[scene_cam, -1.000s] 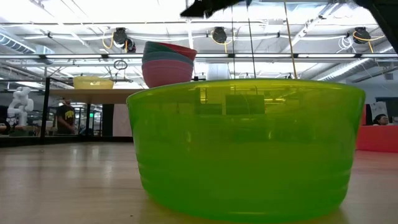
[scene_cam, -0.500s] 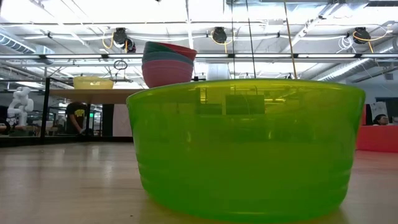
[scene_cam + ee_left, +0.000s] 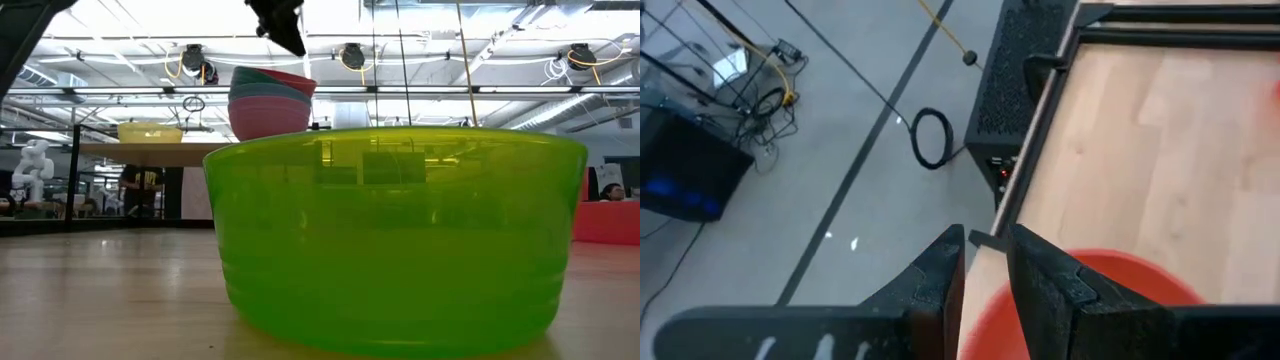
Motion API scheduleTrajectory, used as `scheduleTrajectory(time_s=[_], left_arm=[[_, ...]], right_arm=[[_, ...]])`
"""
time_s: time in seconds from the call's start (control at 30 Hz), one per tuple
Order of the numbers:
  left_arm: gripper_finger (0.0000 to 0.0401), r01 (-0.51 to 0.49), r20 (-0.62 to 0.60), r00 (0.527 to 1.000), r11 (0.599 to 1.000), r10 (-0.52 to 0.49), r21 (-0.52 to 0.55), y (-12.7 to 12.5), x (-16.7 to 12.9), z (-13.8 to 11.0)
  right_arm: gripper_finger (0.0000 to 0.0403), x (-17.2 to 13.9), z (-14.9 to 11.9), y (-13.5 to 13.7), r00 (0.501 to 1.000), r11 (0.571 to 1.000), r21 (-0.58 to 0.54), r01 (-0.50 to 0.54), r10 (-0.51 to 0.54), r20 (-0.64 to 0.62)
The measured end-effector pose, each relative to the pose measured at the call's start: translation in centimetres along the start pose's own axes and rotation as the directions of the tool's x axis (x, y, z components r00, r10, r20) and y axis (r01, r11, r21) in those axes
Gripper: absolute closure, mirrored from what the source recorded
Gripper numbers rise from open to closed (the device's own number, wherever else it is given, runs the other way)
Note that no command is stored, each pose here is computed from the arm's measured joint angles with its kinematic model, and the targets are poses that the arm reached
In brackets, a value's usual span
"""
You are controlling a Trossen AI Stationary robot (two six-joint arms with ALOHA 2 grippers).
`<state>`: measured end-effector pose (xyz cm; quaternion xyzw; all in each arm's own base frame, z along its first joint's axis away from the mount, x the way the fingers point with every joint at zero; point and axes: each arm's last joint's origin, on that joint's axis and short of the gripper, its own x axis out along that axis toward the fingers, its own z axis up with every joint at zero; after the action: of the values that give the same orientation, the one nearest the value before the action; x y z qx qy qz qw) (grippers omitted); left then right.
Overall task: Place and stack bowls onto a shelf
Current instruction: Stack the orange bowl on the green bowl on the shelf
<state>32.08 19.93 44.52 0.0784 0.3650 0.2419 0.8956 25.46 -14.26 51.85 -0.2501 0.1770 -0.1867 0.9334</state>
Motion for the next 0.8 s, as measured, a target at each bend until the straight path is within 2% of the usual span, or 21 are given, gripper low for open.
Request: scheduleTrajectory(time_s=[0.17, 0.8], left_arm=[[0.0316, 0.019, -0.068, 0.997, 1.0, -0.02, -0.018, 0.6, 2.1, -0.9], [0.0316, 0.037, -0.178, 0.983, 0.996, -0.051, -0.082, 2.1, 3.4, -2.6]], right_arm=[[0.0319, -0.2, -0.2, 0.0, 1.0, 1.0, -0.029, -0.008, 0.007, -0.019], [0.0319, -0.1, -0.2, 0.0, 1.0, 0.998, -0.058, -0.008, 0.007, -0.018]])
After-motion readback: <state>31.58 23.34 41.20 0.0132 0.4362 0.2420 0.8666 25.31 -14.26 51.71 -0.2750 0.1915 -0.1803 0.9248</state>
